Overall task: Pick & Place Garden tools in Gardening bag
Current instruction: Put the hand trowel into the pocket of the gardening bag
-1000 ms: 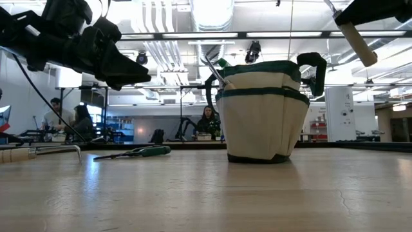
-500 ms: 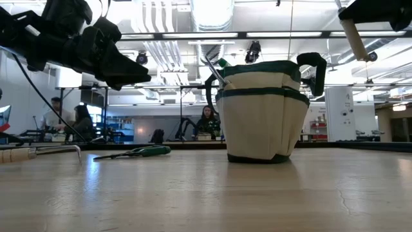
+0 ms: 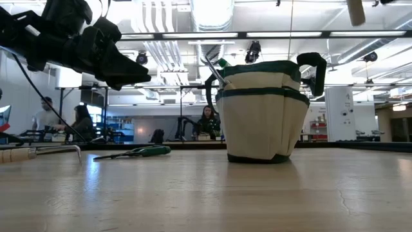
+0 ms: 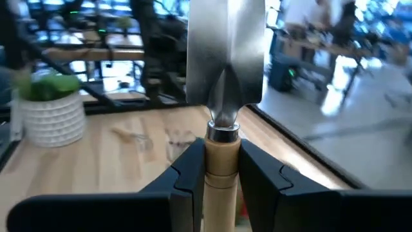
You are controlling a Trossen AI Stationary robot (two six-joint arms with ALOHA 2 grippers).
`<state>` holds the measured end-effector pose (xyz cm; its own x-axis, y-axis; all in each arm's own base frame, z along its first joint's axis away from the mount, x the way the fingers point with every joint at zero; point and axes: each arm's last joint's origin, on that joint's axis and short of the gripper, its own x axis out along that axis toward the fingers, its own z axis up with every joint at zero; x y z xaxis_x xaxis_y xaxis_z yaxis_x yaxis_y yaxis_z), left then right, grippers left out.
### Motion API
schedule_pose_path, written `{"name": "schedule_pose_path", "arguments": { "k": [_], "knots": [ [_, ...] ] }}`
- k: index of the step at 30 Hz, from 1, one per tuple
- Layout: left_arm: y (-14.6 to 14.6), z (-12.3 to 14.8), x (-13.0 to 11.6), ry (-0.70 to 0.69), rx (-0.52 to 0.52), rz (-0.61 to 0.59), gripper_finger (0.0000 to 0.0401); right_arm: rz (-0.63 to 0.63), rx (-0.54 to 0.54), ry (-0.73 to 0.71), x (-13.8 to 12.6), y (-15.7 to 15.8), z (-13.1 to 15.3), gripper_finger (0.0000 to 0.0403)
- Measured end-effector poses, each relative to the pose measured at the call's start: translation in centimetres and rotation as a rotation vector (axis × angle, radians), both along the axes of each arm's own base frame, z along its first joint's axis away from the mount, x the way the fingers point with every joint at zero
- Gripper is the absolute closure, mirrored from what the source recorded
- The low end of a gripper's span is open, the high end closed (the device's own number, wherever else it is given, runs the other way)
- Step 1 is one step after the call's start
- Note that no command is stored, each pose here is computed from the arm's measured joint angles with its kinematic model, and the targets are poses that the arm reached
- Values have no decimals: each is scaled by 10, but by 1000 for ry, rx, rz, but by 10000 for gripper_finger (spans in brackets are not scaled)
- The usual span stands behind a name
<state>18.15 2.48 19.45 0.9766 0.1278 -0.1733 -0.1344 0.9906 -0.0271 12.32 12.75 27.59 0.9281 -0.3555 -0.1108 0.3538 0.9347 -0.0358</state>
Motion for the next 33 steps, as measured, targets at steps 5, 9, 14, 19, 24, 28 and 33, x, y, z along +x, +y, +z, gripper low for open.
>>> {"name": "schedule_pose_path", "arguments": {
  "k": [5, 9, 14, 19, 24, 28, 33],
  "knots": [
    [0, 0, 0, 0, 0, 0, 194, 100, -46, -8, 6, -3, 13, 333],
    [0, 0, 0, 0, 0, 0, 194, 146, -44, 2, 14, -14, 16, 333],
    [0, 0, 0, 0, 0, 0, 194, 214, -37, 4, 30, -31, 19, 333],
    [0, 0, 0, 0, 0, 0, 194, 314, -54, -36, 46, -49, 21, 333],
    [0, 0, 0, 0, 0, 0, 194, 386, -45, -96, 50, -65, 11, 333],
    [0, 0, 0, 0, 0, 0, 194, 412, -23, -145, 42, -71, -10, 333],
    [0, 0, 0, 0, 0, 0, 194, 414, 11, -232, 29, -76, -34, 333]
  ]
}}
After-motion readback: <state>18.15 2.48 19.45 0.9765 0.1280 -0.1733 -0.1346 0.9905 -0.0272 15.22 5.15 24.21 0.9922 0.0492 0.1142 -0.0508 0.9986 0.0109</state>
